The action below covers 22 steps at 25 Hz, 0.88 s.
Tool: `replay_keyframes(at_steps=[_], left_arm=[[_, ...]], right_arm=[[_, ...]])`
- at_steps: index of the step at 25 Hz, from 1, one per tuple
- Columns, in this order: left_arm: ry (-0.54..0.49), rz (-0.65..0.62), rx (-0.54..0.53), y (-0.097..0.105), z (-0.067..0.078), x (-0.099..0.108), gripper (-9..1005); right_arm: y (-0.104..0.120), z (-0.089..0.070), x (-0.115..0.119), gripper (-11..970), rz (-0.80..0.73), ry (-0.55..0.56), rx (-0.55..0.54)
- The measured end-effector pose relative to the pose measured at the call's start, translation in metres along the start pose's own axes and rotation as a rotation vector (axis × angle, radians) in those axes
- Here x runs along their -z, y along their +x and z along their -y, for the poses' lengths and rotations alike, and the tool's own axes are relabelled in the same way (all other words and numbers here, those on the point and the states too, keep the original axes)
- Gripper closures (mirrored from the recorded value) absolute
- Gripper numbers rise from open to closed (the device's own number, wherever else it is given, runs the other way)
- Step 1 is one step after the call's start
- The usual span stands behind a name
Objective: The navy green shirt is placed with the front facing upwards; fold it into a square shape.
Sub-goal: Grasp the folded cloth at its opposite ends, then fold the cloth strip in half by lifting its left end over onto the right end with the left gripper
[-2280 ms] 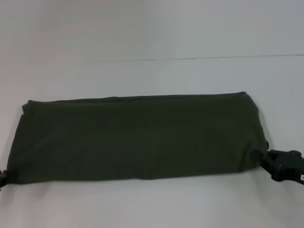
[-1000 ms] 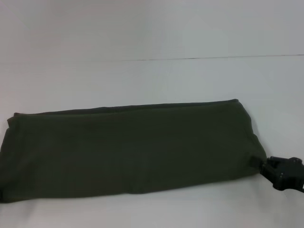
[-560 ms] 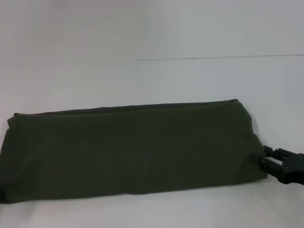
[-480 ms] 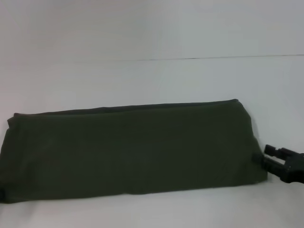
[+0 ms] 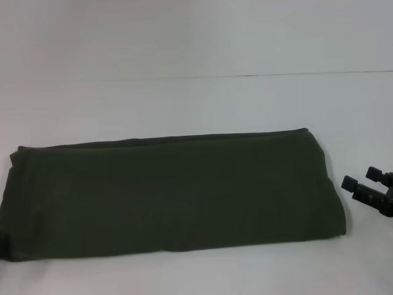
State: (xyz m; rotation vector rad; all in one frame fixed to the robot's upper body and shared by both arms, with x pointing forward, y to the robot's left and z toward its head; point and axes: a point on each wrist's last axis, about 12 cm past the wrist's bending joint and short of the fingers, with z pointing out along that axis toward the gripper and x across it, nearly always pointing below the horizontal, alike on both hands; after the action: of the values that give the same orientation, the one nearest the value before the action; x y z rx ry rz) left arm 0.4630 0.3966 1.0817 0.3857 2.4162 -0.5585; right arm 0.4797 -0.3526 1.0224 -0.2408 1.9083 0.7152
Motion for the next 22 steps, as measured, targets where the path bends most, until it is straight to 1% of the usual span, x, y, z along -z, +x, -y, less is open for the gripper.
replay_keyframes(at_steps=[5, 7, 10, 13, 16, 20, 22], left_arm=[[-0.004, 0.002, 0.003, -0.003, 0.000, 0.001, 900], [-0.007, 0.001, 0.005, -0.005, -0.001, 0.002, 893], [-0.041, 0.009, 0.013, -0.009, -0.004, 0.007, 668], [-0.089, 0.032, 0.033, -0.013, -0.009, 0.012, 538], [-0.137, 0.082, 0.065, -0.018, -0.016, 0.017, 403], [-0.155, 0.223, 0.098, -0.028, -0.019, 0.020, 212], [-0.142, 0.305, 0.106, -0.031, -0.018, 0.020, 181]], right_arm=[[-0.008, 0.001, -0.005, 55, 0.023, -0.005, 0.022], [-0.012, 0.002, -0.007, 55, 0.030, -0.007, 0.030], [-0.018, 0.002, -0.011, 55, 0.035, -0.015, 0.048], [-0.024, 0.001, -0.018, 54, 0.041, -0.032, 0.068], [-0.032, -0.003, -0.028, 54, 0.046, -0.063, 0.088], [-0.039, -0.015, -0.047, 58, 0.029, -0.139, 0.131], [-0.042, -0.023, -0.059, 59, 0.010, -0.187, 0.161]])
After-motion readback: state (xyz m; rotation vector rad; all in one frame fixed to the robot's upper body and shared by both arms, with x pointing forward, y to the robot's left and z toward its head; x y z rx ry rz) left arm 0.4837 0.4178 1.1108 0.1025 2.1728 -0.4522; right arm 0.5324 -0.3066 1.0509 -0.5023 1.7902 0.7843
